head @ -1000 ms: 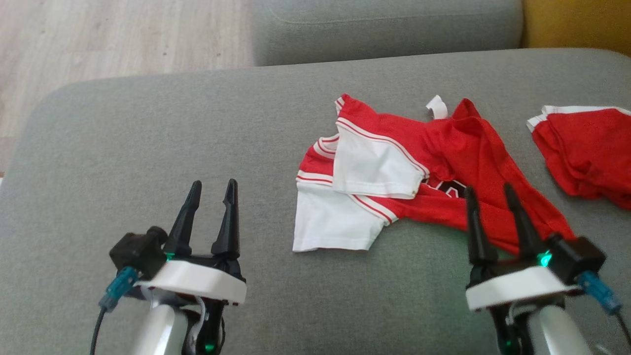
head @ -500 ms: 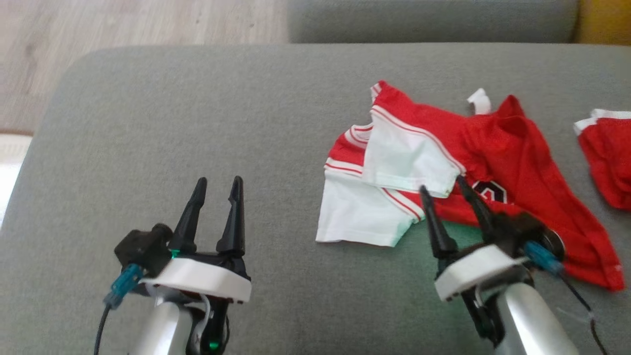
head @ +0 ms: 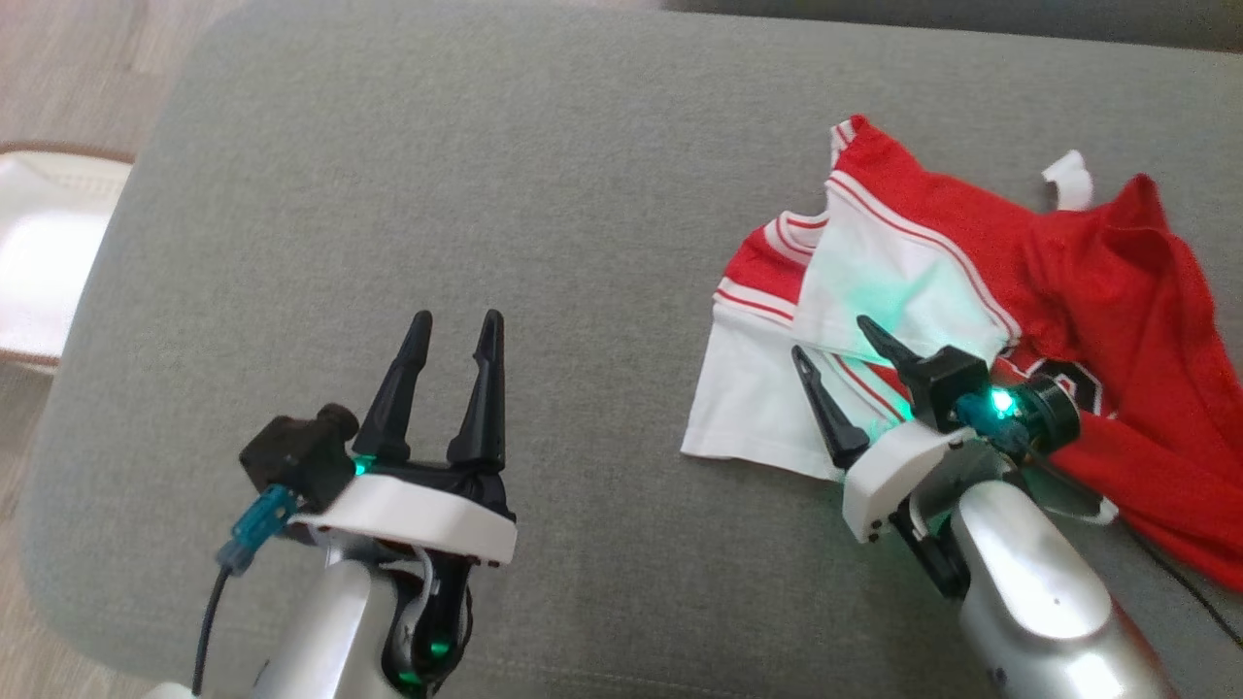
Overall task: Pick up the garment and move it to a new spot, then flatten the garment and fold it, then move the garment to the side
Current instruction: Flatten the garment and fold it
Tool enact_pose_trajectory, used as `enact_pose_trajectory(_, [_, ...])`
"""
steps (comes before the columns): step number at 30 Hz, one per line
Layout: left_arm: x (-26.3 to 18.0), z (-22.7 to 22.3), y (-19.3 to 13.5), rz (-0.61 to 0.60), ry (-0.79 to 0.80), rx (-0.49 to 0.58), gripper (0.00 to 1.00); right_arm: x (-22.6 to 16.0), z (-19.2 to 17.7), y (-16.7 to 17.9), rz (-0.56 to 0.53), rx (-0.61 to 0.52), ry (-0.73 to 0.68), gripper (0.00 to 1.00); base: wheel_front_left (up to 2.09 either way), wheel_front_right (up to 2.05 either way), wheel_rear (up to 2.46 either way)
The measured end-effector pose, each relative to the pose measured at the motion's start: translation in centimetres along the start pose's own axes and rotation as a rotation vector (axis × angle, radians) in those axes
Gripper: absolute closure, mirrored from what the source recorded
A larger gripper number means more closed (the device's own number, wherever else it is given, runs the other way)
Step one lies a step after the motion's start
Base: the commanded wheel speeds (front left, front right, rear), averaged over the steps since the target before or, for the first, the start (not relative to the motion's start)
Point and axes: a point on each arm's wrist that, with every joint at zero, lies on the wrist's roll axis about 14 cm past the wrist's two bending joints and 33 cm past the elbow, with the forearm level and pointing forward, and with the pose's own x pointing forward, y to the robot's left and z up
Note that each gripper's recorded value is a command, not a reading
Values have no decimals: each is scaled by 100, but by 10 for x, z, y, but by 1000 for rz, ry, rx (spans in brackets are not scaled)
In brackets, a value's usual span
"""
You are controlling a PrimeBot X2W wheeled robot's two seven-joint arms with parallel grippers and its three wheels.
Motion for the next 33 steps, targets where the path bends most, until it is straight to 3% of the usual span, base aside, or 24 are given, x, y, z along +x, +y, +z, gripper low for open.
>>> enact_pose_trajectory(19, [3, -6, 5, 19, 19, 4, 0, 23, -15, -10, -9, 88, 29, 0, 0, 0, 0])
enact_pose_trajectory(21, [4, -5, 4, 15, 17, 4, 0, 23, -15, -10, -12, 99, 26, 10, 0, 0, 0])
enact_pose_trajectory(22, [4, -5, 3, 14, 16, 4, 0, 23, -16, -10, -12, 102, 29, 25, 0, 0, 0])
enact_pose_trajectory(23, [5, -5, 3, 12, 15, 4, 0, 22, -16, -10, -12, 110, 29, 64, 0, 0, 0])
enact_pose_trajectory(24, [5, -5, 2, 11, 15, 3, 0, 22, -15, -9, -13, 117, 24, 84, 0, 0, 0])
enact_pose_trajectory(26, [5, -4, 1, 8, 14, 3, 0, 22, -15, -9, -12, 121, 24, 100, 0, 0, 0])
enact_pose_trajectory(33, [5, -2, -3, -5, 6, 1, 0, 19, -3, -10, -16, 127, -19, 100, 0, 0, 0])
